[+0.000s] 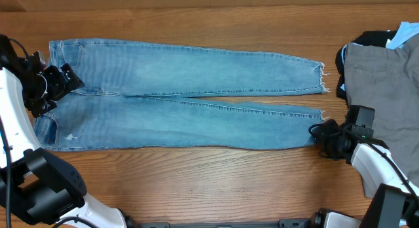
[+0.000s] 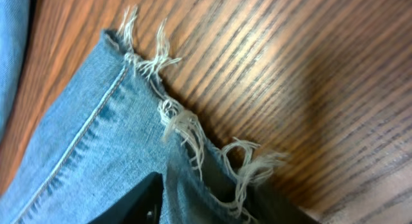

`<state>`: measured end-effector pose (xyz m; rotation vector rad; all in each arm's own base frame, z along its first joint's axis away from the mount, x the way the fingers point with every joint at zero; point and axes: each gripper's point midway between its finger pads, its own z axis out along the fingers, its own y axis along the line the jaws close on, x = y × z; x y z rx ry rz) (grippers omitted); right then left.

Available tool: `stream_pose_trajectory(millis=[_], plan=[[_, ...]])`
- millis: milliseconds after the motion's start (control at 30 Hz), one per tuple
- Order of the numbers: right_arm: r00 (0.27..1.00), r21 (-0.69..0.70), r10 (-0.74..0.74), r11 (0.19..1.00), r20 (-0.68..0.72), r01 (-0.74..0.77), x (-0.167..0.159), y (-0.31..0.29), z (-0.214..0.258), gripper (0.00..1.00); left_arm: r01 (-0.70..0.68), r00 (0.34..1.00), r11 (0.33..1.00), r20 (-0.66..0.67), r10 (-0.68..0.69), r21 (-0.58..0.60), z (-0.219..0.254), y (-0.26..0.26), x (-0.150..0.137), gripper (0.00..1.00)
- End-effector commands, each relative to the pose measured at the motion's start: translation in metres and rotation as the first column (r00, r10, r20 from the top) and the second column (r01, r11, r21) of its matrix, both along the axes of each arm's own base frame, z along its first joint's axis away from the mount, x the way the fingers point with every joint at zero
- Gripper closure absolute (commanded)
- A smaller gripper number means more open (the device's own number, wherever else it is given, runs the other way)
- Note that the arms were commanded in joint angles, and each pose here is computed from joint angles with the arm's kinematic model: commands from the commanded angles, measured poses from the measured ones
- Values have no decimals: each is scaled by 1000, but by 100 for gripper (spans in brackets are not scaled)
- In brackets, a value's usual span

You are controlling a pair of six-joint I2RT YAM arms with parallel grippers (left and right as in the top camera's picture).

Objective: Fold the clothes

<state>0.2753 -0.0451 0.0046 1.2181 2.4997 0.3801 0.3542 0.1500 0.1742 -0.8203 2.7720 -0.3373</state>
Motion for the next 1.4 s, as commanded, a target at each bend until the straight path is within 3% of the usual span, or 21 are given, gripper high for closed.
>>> stream_pose_trajectory(millis=[0,233,467,533,633,767,900,1133,1367], plan=[[999,114,27,993,-18,-25,-6,20,-8,76,-8,1000,1000,-6,8,-19,-2,-5,0,0],[997,109,57,993,-43,-52,5,17,18,79,-10,1000,1000,28,10,1,-1,0,8,0],[999,10,53,999,-4,-53,25,-2,38,79,-93,993,993,-65,98,67,-14,14,-8,0],[999,-16,42,999,-12,-43,25,-7,37,79,-132,983,987,-114,142,94,-24,20,-18,0],[999,-41,35,999,-20,-36,23,-12,36,79,-283,931,942,-184,315,178,-44,46,-42,0],[997,-55,73,996,-20,-74,23,-12,35,79,-468,853,878,-208,478,100,-67,88,-87,0],[996,-71,91,993,-20,-93,23,-13,35,79,-574,798,818,-190,571,48,-72,114,-110,0],[995,-73,95,993,-19,-96,23,-13,35,79,-637,751,769,-190,633,44,-112,126,-135,23],[995,-72,95,993,-20,-97,23,-13,35,79,-634,765,771,-93,637,62,-155,129,-127,22]])
